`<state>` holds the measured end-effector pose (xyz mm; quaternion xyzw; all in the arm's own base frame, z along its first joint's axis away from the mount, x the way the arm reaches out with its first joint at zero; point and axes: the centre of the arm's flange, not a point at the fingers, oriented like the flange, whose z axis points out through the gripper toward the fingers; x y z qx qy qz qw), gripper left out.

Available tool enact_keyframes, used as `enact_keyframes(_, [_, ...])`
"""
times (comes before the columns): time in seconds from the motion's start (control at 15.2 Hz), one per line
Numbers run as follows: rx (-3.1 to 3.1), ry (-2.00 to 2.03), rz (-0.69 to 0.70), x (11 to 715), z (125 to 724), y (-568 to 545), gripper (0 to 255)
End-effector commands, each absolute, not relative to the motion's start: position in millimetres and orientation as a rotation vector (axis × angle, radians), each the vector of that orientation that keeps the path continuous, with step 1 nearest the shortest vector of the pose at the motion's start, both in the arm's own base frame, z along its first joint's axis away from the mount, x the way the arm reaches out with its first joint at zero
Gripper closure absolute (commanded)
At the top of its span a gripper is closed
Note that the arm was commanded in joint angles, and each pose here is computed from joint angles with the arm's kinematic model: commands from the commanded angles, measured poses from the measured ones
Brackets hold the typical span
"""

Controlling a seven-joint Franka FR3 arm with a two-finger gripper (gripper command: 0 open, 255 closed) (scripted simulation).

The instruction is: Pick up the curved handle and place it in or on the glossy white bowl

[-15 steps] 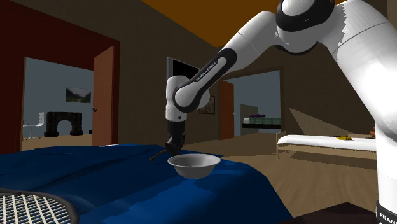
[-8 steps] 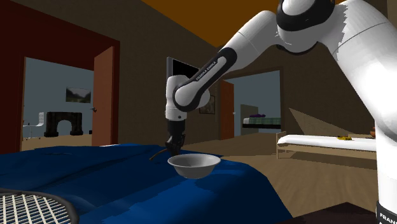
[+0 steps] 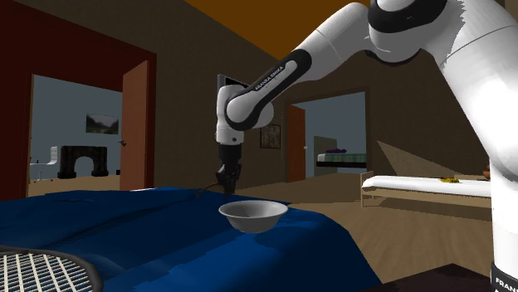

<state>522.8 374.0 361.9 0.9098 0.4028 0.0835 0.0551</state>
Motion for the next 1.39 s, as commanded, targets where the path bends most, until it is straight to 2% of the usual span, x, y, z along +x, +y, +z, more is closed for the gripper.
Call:
enact_keyframes(0.0, [2.762, 1.223, 0.253, 522.8, 372.4, 374.1, 255])
enact_keyframes(0.86, [2.762, 1.223, 0.253, 522.8, 439.6, 374.1, 255])
enact_keyframes(1.32, [2.762, 1.223, 0.253, 434.6, 437.4, 346.5, 255])
